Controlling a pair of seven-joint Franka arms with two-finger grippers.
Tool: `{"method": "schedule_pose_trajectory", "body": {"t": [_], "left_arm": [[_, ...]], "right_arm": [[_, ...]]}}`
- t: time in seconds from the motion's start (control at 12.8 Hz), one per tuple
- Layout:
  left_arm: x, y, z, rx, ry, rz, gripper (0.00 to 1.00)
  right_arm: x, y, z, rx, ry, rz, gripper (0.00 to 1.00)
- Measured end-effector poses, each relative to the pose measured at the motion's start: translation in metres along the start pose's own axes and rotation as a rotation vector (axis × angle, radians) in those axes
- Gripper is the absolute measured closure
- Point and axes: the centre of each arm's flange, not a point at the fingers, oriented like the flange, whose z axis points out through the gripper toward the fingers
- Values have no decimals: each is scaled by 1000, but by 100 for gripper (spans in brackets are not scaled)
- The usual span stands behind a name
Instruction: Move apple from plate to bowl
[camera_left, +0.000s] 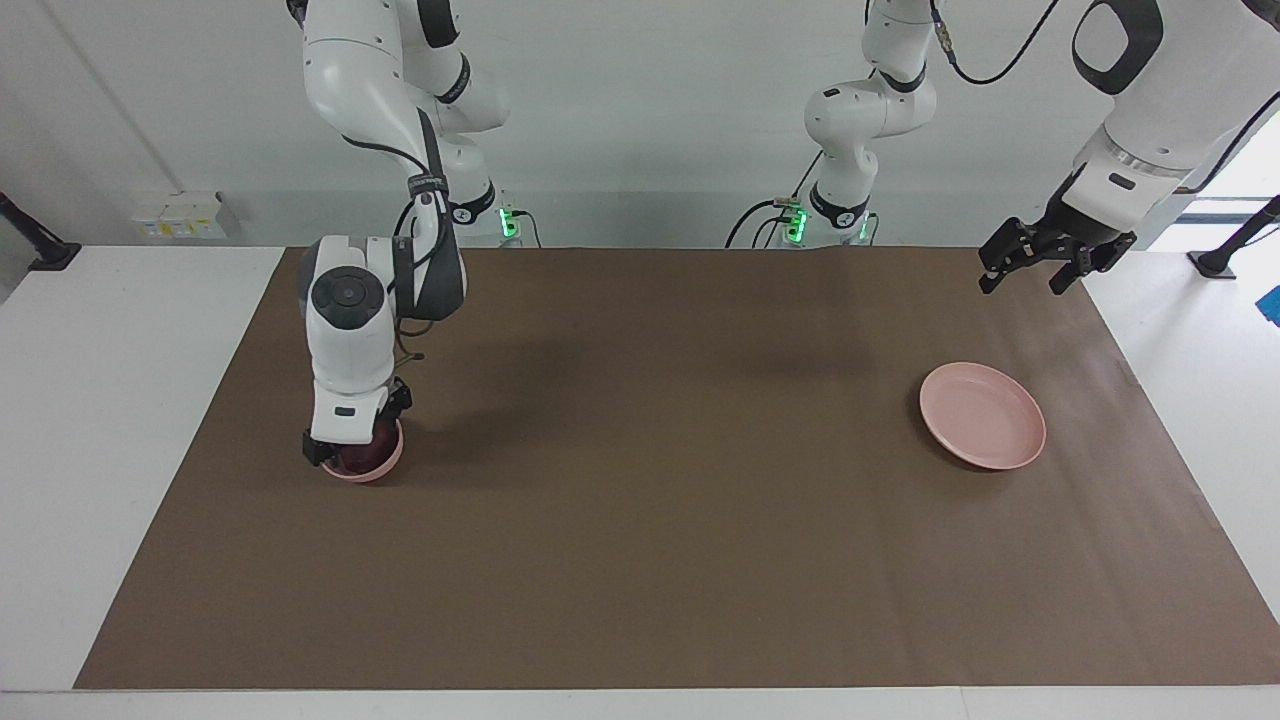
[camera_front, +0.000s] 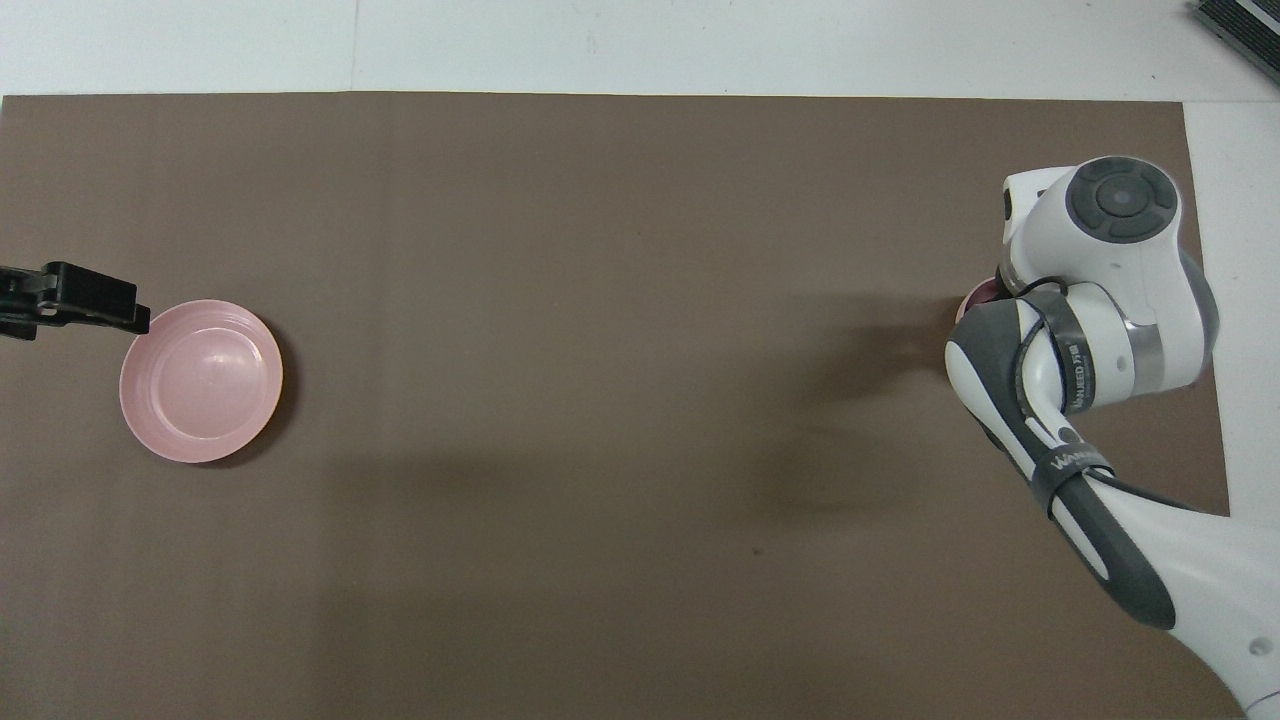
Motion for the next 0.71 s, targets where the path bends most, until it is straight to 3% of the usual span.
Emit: {"method": "schedule_pose_trajectory", "body": {"t": [0.39, 0.71], "left_arm": [[-3, 7, 2, 6, -23, 17, 0], [-11, 7, -12, 16, -1, 16, 0]], "right_arm": [[-32, 5, -95, 36, 102, 307, 0], [-74, -17, -168, 148, 86, 627, 0]]}}
